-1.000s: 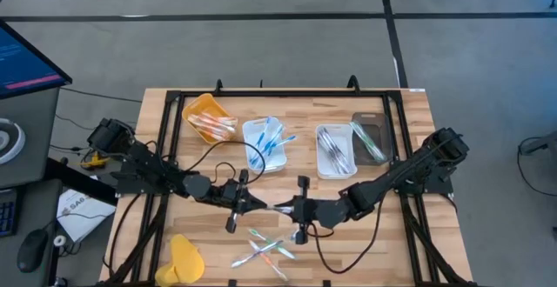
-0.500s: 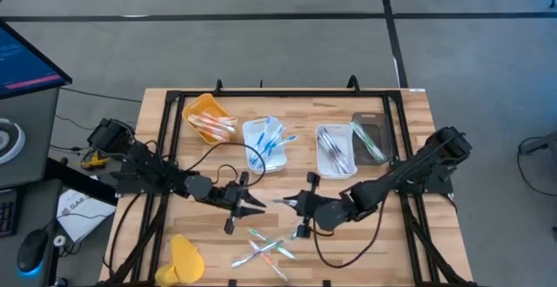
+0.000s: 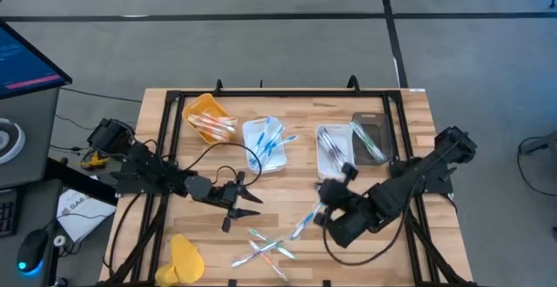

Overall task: Pick & Place Toothbrushes
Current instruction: Put the top purple toothbrush into the right white bin

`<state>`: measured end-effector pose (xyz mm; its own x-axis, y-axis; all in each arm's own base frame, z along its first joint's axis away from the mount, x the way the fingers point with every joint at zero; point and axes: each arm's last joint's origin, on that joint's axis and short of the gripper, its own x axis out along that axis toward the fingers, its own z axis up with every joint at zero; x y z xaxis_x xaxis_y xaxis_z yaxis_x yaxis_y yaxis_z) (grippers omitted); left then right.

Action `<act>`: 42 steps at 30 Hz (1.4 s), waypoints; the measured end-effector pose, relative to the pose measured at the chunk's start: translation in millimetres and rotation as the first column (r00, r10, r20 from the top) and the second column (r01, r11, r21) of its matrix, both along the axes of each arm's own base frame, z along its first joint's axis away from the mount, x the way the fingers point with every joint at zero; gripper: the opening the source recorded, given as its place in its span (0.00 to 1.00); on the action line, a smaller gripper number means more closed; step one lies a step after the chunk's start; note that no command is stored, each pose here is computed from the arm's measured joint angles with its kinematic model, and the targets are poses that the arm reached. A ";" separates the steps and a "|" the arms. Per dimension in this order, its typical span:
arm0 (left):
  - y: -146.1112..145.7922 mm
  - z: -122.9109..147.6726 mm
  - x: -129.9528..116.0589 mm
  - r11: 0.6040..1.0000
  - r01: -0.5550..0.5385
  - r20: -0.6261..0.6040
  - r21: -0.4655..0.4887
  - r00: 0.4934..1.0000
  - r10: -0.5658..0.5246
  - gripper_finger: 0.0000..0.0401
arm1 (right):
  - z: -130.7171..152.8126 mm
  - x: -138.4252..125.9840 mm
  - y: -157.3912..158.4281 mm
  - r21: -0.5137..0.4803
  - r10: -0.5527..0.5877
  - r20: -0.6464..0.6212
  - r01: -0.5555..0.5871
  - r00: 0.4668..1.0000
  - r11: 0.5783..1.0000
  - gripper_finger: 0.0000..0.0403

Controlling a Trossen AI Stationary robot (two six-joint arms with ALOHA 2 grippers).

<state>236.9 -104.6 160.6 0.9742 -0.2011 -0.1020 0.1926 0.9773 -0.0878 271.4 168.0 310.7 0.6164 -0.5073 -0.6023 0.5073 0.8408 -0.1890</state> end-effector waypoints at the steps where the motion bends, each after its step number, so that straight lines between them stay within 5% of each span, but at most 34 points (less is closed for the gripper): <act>1: 0.3 -0.9 -0.7 1.000 0.000 -0.003 0.000 1.000 0.000 0.39 | 4.5 -3.3 -4.3 0.015 -0.035 -0.027 0.035 0.999 0.999 0.02; 8: 2.7 -7.3 -5.6 1.000 -0.001 -0.026 0.013 1.000 0.001 0.38 | 28.6 -15.7 -41.7 0.135 -0.256 -0.253 0.296 0.933 0.945 0.02; 16: 9.5 -10.7 -6.9 0.993 -0.114 -0.031 0.035 0.993 0.115 0.38 | 40.4 5.9 -98.7 0.274 -0.195 -0.427 0.332 0.883 0.902 0.02; 29: 15.9 -23.0 -16.7 0.991 -0.122 -0.077 0.052 0.989 0.126 0.37 | 40.8 12.5 -202.0 0.378 -0.220 -0.533 0.462 0.817 0.802 0.02; 42: 17.9 -27.8 -21.3 0.991 -0.125 -0.099 0.040 0.987 0.129 0.36 | 40.3 11.2 -211.1 0.419 -0.209 -0.541 0.477 0.814 0.773 0.02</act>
